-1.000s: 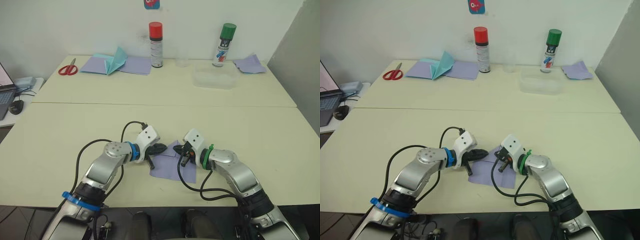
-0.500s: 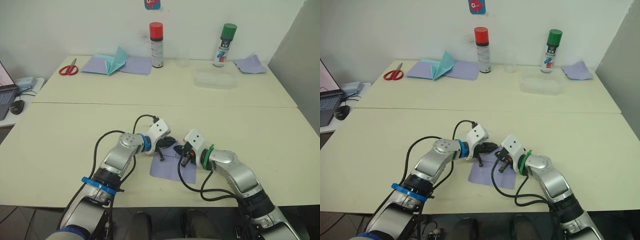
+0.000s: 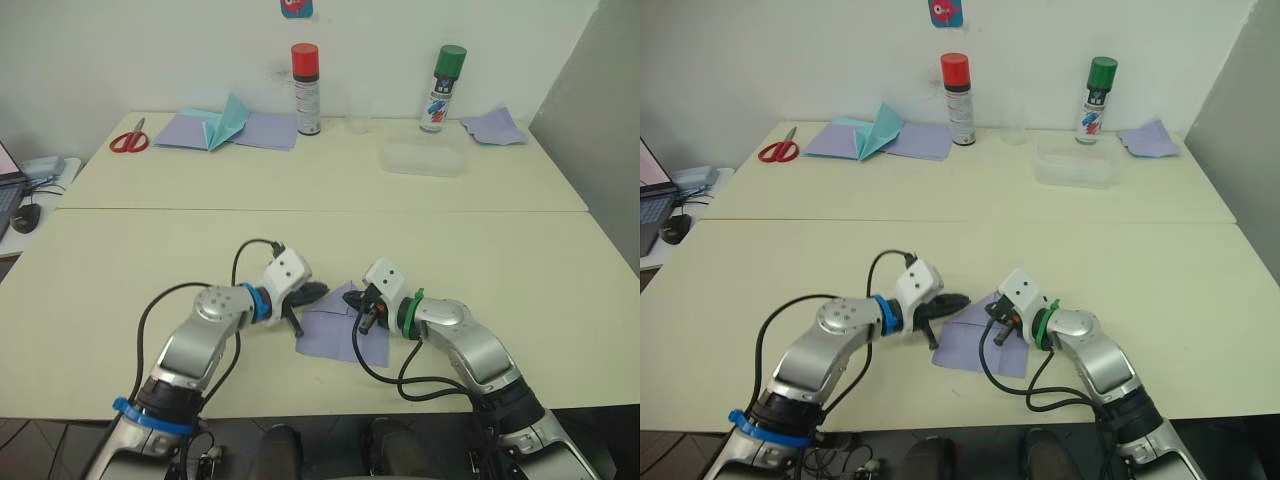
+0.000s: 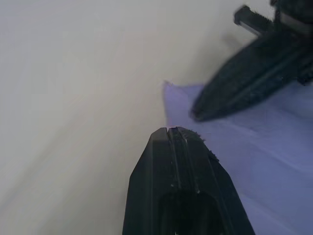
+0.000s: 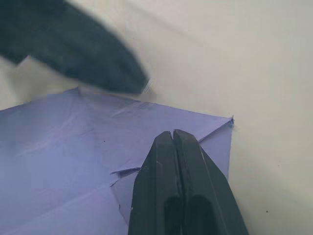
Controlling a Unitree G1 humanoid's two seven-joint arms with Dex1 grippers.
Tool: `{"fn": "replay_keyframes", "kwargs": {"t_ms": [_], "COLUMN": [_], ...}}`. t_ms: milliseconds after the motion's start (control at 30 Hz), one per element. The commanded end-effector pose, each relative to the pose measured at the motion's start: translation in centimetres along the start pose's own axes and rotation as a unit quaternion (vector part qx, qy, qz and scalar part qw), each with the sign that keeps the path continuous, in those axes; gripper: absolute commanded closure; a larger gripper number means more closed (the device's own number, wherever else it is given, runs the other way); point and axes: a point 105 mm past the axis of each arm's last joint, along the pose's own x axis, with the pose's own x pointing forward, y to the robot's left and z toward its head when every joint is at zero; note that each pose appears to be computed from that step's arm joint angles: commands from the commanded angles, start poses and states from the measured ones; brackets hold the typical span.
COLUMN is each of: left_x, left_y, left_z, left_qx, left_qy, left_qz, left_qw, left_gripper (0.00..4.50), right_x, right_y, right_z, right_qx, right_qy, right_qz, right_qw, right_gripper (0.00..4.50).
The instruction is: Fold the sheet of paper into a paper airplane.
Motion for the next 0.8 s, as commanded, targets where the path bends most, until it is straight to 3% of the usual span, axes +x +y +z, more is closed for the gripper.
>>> {"fn": "replay_keyframes", "kwargs": {"t_ms": [33, 267, 567, 800], "left_x": [0.9, 1.7, 1.3, 1.4], "left_y": [-0.5, -1.5, -1.1, -1.0], "left_z": [-0.1, -1.7, -2.2, -2.2], "left_qx": [-0.006, 0.004, 0.009, 0.006], "left_qy": [-0.004, 0.027, 0.037, 0.04], "left_qz": [0.0, -0.024, -0.025, -0.025], "left_qw": [1.0, 0.999, 0.999, 0.999], "left_gripper": [4.48, 4.48, 4.48, 4.48], "right_x": [0.4, 1.2, 2.2, 1.7], "right_y": [0.7, 0.6, 0.1, -2.8], "right_z": [-0.6, 1.8, -0.6, -1.5], "right_qx": [-0.003, 0.013, 0.007, 0.023], "right_qy": [0.009, -0.054, 0.006, 0.024], "right_qz": [0.015, 0.002, -0.026, -0.097], "right_qw": [1.0, 0.998, 1.0, 0.995], "right_gripper": [4.5, 4.5, 4.5, 4.5]}}
